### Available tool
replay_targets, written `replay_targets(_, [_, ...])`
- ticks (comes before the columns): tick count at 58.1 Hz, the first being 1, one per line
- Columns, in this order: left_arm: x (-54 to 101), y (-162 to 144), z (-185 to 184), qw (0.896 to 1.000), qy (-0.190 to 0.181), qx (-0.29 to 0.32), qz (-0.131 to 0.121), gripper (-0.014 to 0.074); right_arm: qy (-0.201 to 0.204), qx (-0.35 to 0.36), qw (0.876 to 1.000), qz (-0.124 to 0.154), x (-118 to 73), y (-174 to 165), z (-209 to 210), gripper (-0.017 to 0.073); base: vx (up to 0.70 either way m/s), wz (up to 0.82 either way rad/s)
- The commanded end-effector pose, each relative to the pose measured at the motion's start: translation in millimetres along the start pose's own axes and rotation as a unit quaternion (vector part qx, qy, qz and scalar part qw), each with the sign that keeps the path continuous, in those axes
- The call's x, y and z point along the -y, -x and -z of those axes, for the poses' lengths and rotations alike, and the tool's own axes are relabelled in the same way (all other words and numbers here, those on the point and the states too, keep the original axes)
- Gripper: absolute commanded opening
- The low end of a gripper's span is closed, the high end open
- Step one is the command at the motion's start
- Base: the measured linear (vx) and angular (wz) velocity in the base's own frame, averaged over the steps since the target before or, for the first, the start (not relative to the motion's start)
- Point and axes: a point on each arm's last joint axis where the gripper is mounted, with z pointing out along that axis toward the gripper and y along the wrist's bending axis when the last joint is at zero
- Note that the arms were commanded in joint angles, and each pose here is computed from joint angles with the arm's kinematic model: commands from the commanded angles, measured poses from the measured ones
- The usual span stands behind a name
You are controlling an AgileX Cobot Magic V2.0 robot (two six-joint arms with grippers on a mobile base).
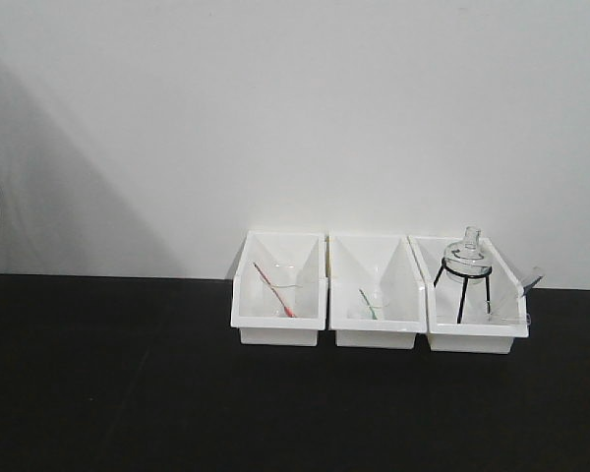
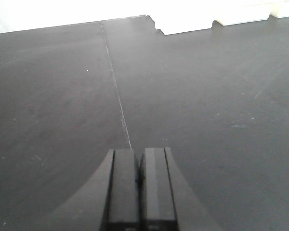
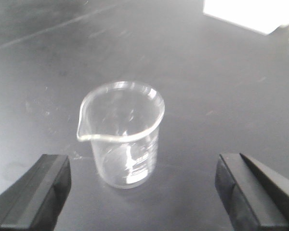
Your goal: Pick beaker and place in left cabinet
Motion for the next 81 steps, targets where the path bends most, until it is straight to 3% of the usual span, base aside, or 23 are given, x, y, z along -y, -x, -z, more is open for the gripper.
replay_targets(1, [-0.3, 13.6, 3.3, 0.998, 0.001, 0.055, 0.004, -0.0006, 0.017, 0.086, 0.996, 0.001, -1.6, 15.7, -5.7, 0.0666, 0.00, 0.00])
replay_targets(11, [-0.3, 13.6, 3.3, 0.998, 0.001, 0.055, 0.004, -0.0006, 0.032, 0.100, 0.994, -0.008, 0.0, 8.0, -22.7, 0.0662, 0.00, 0.00])
replay_targets(25, [-0.3, 13.6, 3.3, 0.998, 0.001, 0.055, 0.004, -0.0006, 0.059, 0.100, 0.993, 0.004, 2.5, 8.1, -50.9, 0.0657, 0.00, 0.00])
replay_targets(54, [-0.3, 13.6, 3.3, 0.998, 0.001, 0.055, 0.004, -0.0006, 0.060, 0.106, 0.993, 0.003, 10.5, 6.3, -83.0, 0.0627, 0.00, 0.00])
replay_targets(68, [-0.3, 13.6, 3.3, 0.998, 0.001, 0.055, 0.004, -0.0006, 0.065, 0.101, 0.993, 0.005, 9.8, 4.5, -82.1, 0.0521, 0.00, 0.00])
replay_targets(75, [-0.3, 13.6, 3.3, 0.998, 0.001, 0.055, 0.004, -0.0006, 0.072, 0.102, 0.992, 0.008, 8.2, 6.5, -81.1, 0.0416, 0.00, 0.00])
replay_targets(81, [-0.3, 13.6, 3.3, 0.998, 0.001, 0.055, 0.004, -0.0006, 0.074, 0.106, 0.991, -0.017, 7.7, 17.2, -76.7, 0.0260, 0.00, 0.00])
